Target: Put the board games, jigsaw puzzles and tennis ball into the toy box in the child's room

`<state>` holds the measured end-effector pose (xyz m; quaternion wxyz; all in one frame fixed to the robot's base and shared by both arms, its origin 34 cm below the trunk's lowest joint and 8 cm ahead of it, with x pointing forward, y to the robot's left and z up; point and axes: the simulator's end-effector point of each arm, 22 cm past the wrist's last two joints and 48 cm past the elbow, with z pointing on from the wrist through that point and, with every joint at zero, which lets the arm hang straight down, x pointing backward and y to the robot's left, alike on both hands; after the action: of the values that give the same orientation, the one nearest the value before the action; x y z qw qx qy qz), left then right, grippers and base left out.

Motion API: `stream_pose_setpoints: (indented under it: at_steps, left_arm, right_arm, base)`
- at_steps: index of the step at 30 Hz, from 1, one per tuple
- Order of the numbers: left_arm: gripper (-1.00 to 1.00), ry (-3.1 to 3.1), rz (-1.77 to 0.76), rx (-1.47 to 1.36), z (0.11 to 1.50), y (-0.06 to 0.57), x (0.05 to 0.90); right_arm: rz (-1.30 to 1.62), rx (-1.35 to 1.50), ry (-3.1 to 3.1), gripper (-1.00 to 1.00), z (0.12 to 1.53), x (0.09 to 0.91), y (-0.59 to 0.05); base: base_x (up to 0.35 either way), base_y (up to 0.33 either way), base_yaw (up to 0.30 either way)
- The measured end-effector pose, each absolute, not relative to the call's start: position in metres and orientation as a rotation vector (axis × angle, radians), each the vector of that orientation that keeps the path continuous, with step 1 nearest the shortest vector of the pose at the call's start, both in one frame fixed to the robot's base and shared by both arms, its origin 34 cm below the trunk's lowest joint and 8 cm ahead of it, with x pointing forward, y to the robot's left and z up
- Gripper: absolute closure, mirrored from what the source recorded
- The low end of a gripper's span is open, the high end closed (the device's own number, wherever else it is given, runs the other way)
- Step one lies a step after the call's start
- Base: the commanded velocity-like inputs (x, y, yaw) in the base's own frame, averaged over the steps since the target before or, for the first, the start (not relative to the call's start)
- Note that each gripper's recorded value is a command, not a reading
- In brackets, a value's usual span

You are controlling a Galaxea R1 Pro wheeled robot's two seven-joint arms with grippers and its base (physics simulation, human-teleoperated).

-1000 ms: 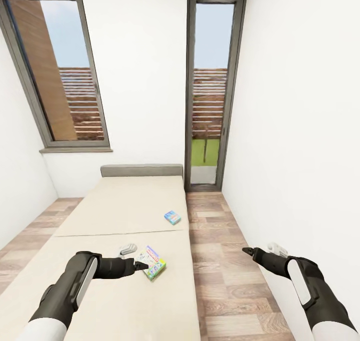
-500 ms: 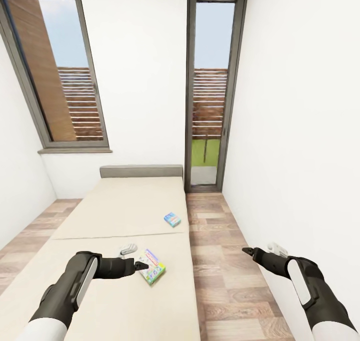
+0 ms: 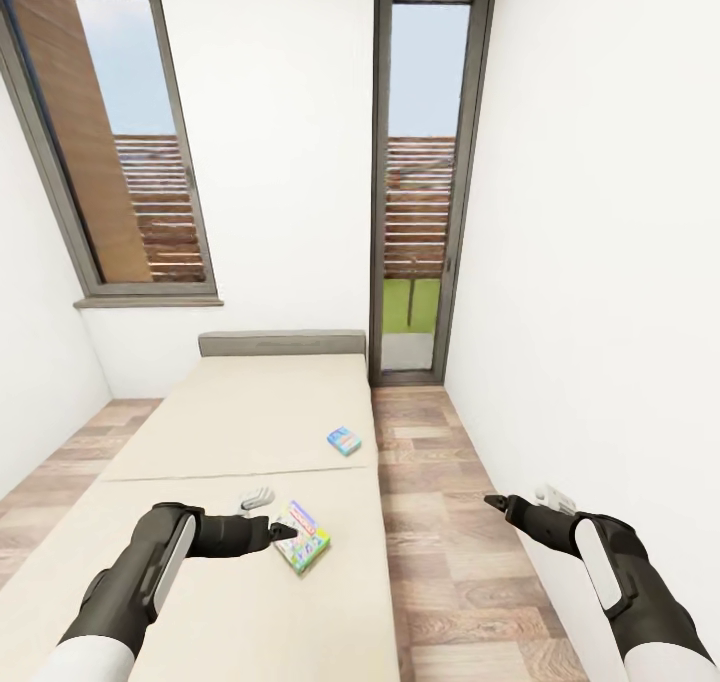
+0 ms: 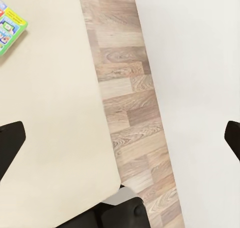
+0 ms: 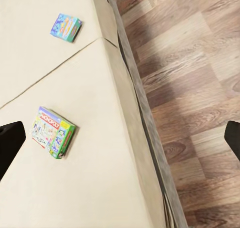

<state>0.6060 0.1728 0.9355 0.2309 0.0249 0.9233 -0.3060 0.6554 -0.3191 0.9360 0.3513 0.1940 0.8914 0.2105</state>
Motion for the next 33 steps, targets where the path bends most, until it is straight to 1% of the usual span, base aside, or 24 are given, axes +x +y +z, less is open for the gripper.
stream_pose_setpoints:
  at_steps: [8,33]
  left_arm:
    - [-1.00,2.539,-0.842,0.069,0.9354,0.1727,0.6060]
    - [-1.00,2.541,-0.839,0.068,0.9349,0.1737,0.6059]
  right_arm:
    - [0.544,0.502,2.307,-1.00,0.9360,0.6557,-0.3191]
    - [0.543,0.503,2.308,-1.00,0.9357,0.6555,-0.3193]
  base:
    - [0.067,-0.055,0.000]
    - [0.003,-0.002,0.000]
